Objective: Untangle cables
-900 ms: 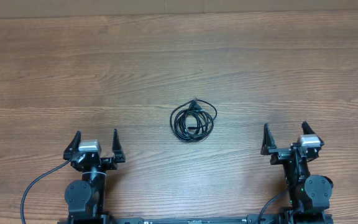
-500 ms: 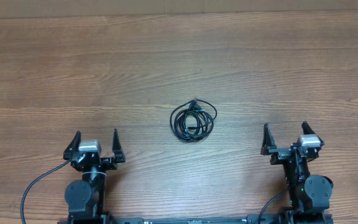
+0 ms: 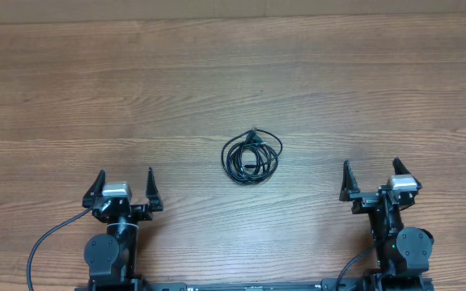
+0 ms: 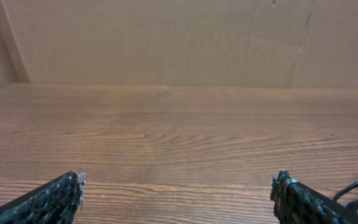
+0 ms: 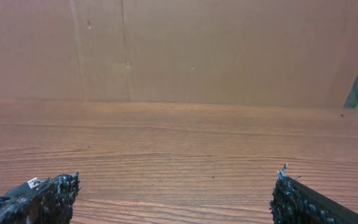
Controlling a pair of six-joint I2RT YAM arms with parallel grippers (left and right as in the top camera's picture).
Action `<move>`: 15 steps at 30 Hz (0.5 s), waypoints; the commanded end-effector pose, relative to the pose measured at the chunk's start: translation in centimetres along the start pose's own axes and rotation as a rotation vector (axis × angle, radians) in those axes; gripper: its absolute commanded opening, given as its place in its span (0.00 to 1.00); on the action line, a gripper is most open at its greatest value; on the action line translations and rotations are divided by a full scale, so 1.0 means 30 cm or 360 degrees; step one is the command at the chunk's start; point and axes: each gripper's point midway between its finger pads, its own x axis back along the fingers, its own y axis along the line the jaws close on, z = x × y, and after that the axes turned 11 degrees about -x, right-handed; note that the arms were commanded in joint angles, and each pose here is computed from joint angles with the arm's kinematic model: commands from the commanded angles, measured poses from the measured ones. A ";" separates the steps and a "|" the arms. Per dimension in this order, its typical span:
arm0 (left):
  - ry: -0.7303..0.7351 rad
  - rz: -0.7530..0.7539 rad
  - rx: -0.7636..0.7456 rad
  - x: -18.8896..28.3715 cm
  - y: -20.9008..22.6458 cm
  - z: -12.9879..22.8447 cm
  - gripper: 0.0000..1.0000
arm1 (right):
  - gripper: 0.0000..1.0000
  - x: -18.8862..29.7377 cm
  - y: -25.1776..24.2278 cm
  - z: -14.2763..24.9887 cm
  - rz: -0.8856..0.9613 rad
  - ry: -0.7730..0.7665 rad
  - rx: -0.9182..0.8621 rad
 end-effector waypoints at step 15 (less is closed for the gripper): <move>-0.0006 -0.0016 -0.0030 0.001 0.005 0.000 1.00 | 1.00 0.000 0.000 0.003 0.0000 -0.0012 -0.0009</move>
